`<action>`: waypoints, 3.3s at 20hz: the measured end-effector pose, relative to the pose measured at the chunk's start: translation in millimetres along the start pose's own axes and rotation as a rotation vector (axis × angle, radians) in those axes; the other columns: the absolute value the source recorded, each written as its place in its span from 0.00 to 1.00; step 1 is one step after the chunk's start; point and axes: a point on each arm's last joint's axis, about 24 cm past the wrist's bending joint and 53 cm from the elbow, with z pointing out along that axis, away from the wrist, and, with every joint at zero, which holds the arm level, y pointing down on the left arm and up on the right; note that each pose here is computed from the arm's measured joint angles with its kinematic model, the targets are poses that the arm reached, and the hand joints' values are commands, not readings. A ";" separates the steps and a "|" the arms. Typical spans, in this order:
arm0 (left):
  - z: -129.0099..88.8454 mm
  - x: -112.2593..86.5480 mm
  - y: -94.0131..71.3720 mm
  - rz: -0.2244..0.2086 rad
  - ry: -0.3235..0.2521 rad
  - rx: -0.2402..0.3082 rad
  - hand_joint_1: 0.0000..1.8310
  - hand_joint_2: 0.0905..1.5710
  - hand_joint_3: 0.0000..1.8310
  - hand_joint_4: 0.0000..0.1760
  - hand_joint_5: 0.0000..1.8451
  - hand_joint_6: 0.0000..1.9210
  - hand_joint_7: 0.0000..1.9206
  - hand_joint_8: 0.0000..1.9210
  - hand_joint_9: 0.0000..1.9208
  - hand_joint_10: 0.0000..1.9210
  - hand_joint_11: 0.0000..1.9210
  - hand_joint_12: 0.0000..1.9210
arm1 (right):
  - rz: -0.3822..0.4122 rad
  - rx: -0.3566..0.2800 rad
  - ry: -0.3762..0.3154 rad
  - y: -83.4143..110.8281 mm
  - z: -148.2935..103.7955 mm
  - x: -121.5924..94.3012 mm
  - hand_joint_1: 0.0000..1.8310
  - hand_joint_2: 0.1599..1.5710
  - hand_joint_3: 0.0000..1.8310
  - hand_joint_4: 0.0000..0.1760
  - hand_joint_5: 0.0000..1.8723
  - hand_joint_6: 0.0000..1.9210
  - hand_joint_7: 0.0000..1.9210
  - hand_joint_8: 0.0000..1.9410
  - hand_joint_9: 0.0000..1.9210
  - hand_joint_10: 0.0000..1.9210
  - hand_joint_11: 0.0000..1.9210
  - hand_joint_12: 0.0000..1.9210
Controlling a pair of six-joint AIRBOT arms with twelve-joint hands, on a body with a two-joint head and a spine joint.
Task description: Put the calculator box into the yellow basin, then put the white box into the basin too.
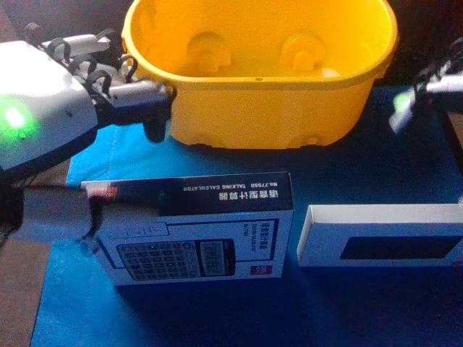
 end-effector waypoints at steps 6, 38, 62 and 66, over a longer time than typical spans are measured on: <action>0.5 3.3 0.3 -0.008 0.012 -0.005 0.30 0.66 0.00 0.00 0.31 0.00 0.30 0.00 0.28 0.00 0.07 0.49 | 0.003 -0.004 0.000 0.9 0.1 0.0 0.36 0.56 0.13 0.00 0.05 0.01 0.01 0.00 0.02 0.01 0.00 0.13; 14.0 66.5 27.3 -0.236 0.079 -0.088 0.76 0.68 0.00 0.00 0.46 0.50 0.54 0.48 0.55 0.60 0.47 0.71 | 0.248 0.082 0.081 -68.8 31.5 56.1 0.80 0.78 0.00 0.00 0.29 0.81 0.32 0.64 0.37 0.74 0.29 0.98; 7.7 -101.7 17.9 -0.045 -0.588 0.027 0.74 0.71 0.00 0.00 0.44 0.58 0.49 0.55 0.46 0.66 0.38 0.71 | 0.292 0.029 0.040 -75.8 50.1 47.6 0.81 0.75 0.00 0.00 0.34 0.70 0.36 0.62 0.41 0.72 0.33 0.94; 4.8 -109.7 28.3 0.069 -0.627 -0.055 0.75 0.72 0.00 0.00 0.41 0.61 0.51 0.55 0.44 0.67 0.38 0.71 | 0.298 0.014 0.043 -76.2 57.0 49.9 0.81 0.74 0.00 0.00 0.34 0.68 0.37 0.61 0.41 0.72 0.34 0.93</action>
